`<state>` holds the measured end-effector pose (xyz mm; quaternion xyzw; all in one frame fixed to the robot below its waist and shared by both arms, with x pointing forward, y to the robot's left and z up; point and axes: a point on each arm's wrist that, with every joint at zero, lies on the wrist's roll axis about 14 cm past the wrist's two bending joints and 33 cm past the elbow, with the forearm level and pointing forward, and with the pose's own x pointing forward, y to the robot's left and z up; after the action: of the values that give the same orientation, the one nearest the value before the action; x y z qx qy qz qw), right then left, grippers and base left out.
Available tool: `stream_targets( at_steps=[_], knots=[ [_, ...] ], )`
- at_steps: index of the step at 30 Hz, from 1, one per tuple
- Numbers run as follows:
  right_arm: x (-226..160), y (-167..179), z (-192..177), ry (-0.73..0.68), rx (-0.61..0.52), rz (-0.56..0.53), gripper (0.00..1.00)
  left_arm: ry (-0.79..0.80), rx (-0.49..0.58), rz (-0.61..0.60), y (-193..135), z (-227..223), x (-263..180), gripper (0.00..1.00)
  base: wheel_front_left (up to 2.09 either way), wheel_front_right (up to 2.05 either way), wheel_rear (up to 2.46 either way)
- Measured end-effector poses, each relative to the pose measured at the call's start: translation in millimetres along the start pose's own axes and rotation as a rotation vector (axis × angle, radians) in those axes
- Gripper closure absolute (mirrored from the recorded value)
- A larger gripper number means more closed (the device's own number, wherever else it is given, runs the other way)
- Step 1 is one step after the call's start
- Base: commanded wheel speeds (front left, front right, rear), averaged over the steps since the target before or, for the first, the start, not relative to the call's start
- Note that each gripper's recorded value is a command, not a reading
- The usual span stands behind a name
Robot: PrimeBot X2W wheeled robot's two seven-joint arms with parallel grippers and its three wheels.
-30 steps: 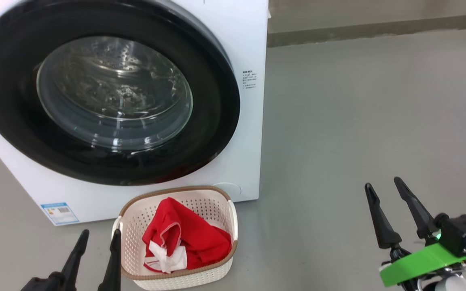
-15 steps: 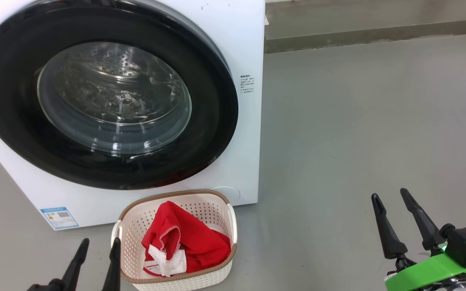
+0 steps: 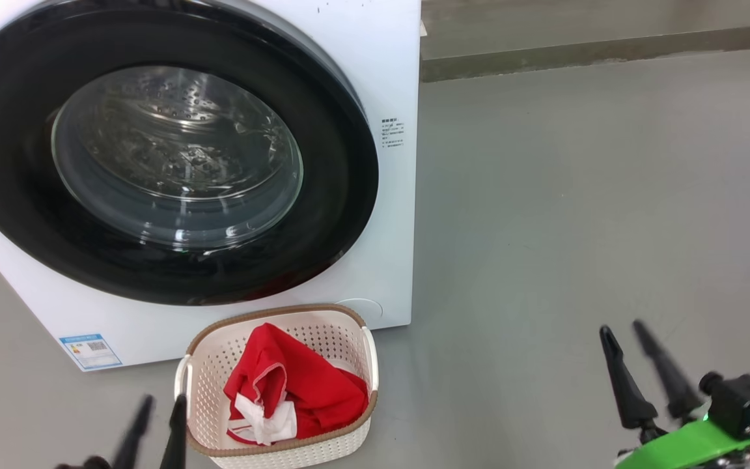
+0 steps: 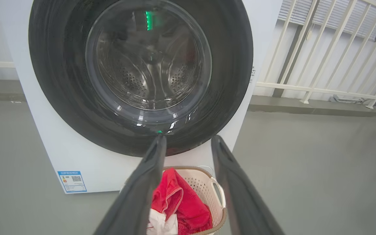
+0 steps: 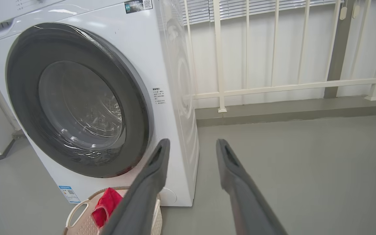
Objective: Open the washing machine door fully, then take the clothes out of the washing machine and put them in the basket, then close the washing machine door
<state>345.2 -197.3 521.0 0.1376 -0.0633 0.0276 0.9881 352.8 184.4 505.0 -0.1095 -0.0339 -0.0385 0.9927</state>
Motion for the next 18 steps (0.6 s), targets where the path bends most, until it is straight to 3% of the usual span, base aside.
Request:
stream_targets(
  at_steps=[6,18],
  knots=[
    [-20.3,-2.7,-39.1,0.116,0.043,-0.042,1.0,0.105,-0.044,0.026,-2.4,-34.9,-15.3,1.0,0.0,0.0,0.0],
    [-20.5,-8.1,-44.4,0.14,0.151,-0.083,1.0,0.122,-0.167,0.069,3.1,-39.2,-16.0,1.0,0.0,0.0,0.0]
  ],
)
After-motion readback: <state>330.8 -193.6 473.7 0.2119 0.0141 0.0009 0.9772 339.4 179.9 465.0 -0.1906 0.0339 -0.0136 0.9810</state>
